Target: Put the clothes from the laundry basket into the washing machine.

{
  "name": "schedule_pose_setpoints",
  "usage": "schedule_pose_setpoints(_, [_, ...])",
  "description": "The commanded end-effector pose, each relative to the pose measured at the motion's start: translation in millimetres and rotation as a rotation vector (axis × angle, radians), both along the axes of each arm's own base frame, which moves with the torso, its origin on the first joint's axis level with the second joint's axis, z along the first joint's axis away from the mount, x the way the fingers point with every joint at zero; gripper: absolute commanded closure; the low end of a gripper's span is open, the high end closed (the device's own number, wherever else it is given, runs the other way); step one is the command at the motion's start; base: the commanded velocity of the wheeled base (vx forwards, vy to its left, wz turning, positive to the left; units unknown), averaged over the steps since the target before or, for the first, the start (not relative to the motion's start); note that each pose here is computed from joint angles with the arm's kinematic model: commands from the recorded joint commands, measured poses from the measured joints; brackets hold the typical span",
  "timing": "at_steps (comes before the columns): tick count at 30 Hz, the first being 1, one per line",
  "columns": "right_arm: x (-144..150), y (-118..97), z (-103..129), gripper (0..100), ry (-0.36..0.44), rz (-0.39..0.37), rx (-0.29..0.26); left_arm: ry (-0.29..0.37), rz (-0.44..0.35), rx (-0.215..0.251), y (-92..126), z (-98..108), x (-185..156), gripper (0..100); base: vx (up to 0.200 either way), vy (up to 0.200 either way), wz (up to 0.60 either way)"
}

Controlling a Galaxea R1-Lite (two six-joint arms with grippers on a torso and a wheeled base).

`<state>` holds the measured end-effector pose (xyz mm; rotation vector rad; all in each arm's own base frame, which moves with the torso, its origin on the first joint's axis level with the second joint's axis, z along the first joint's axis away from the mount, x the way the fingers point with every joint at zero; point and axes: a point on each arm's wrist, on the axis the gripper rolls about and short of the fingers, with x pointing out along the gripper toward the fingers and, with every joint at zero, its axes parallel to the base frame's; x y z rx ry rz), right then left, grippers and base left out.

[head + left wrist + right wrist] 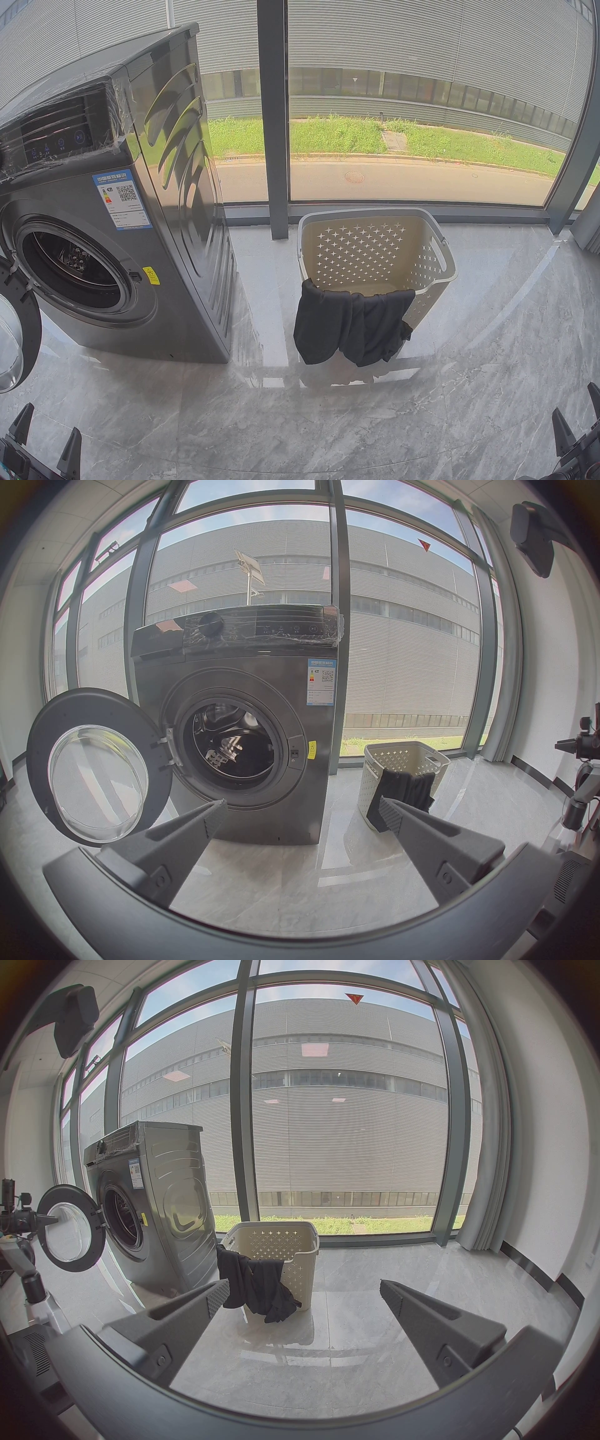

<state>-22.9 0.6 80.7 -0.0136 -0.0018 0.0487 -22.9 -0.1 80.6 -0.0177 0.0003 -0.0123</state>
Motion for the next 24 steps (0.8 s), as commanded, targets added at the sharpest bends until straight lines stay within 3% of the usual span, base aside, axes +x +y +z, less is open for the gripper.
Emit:
schedule_pose_setpoints(1, [0.1, 0.0, -5.3, 0, 0.001, 0.0, 0.0, -0.002, 0.0, -0.001, 0.0, -4.4, -0.2, 0, 0.0, -0.2, 0.0])
schedule_pose_setpoints(15, [0.1, 0.0, -5.3, 0, 0.001, 0.0, 0.0, -0.002, 0.0, -0.001, 0.0, -4.4, -0.2, 0, 0.0, -0.2, 0.0])
schedule_pose_setpoints(24, [0.1, 0.0, -5.3, 0, 0.001, 0.0, 0.0, -0.002, 0.002, -0.001, 0.0, -4.4, -0.2, 0, 0.0, 0.0, 0.0])
